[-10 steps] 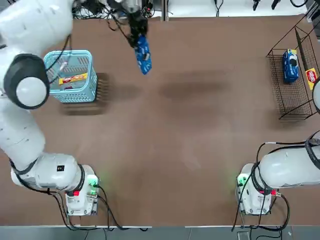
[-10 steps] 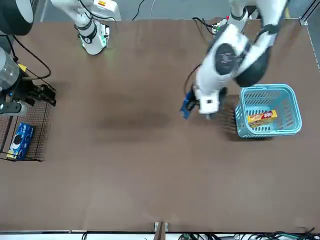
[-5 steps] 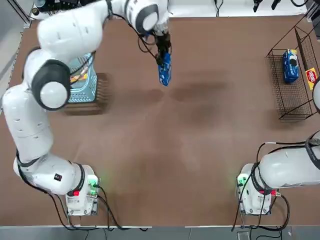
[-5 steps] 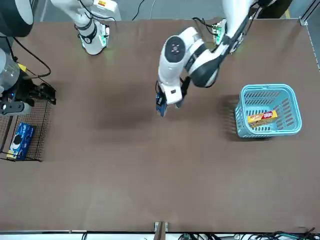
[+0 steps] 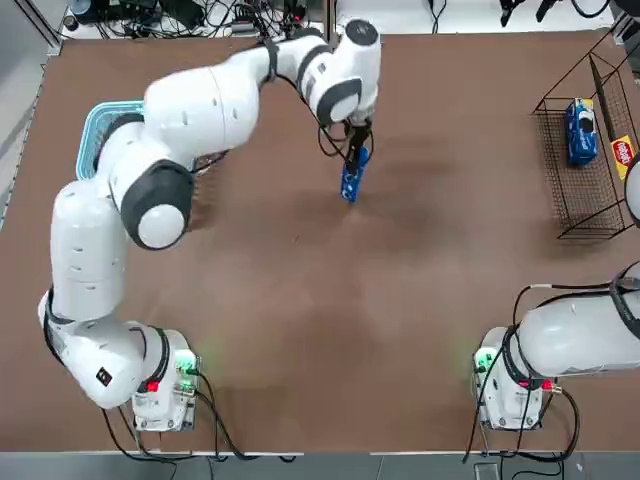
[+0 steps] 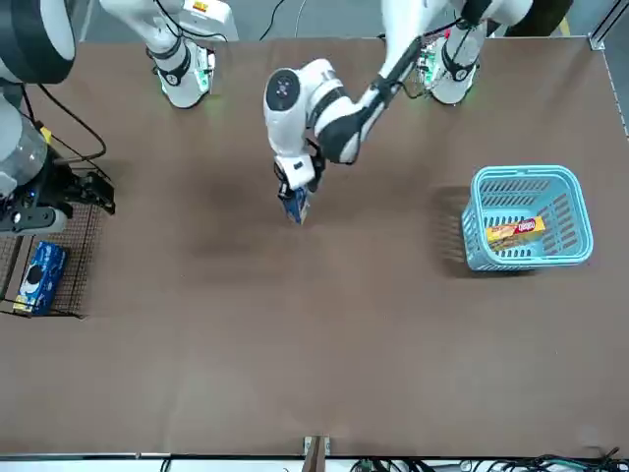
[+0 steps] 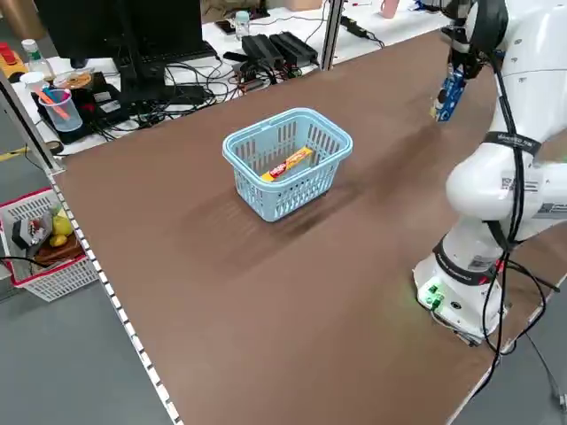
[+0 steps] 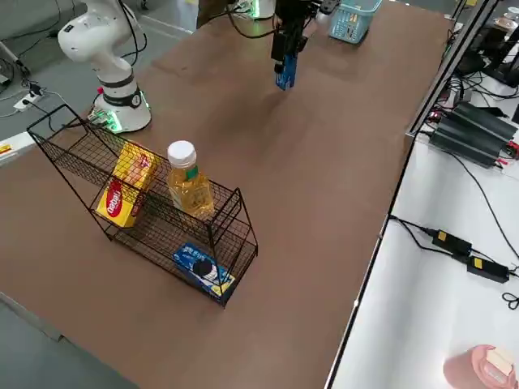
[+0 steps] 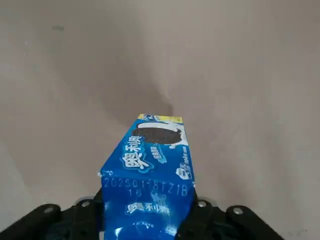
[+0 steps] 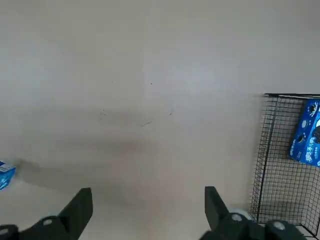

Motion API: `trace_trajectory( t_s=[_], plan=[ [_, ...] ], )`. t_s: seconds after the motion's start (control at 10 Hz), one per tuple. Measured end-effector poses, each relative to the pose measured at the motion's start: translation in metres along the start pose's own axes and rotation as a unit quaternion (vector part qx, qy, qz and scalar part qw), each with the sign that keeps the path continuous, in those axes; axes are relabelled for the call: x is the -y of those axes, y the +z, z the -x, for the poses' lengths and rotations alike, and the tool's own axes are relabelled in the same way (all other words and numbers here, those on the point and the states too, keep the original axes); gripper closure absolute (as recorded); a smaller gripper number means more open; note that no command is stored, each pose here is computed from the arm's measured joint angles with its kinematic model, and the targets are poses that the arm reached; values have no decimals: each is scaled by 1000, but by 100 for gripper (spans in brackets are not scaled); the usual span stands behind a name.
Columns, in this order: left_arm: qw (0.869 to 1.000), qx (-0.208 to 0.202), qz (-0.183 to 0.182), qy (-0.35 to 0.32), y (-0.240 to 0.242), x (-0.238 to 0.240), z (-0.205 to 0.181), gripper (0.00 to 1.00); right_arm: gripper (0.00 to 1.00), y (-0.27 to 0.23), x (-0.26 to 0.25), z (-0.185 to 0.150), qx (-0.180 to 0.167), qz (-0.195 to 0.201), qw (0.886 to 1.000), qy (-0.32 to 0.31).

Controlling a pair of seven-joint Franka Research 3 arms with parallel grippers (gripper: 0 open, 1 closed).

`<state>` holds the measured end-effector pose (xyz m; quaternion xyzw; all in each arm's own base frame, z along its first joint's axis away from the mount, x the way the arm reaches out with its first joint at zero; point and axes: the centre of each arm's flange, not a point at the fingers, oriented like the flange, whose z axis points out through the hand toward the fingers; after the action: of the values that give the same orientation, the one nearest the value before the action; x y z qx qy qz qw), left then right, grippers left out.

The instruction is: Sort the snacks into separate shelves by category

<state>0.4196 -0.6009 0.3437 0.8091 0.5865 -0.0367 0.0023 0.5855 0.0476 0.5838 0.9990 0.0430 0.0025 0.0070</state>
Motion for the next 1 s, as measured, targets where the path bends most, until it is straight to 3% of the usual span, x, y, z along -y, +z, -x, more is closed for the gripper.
trace_trajectory(
  t_s=[0.5, 0.8, 1.0],
  plan=[
    [998, 31, 16, -61, 31, -2, 20, 42, 1, 15, 14, -4, 11, 0, 1000, -12],
    [995, 27, 27, -90, 38, 0, 26, 39, 1, 17, 14, -5, 11, -1, 1000, -12],
    [995, 16, 34, -96, 42, -2, 24, 29, 1, 19, 16, -6, 11, -11, 1000, 18]
  ],
)
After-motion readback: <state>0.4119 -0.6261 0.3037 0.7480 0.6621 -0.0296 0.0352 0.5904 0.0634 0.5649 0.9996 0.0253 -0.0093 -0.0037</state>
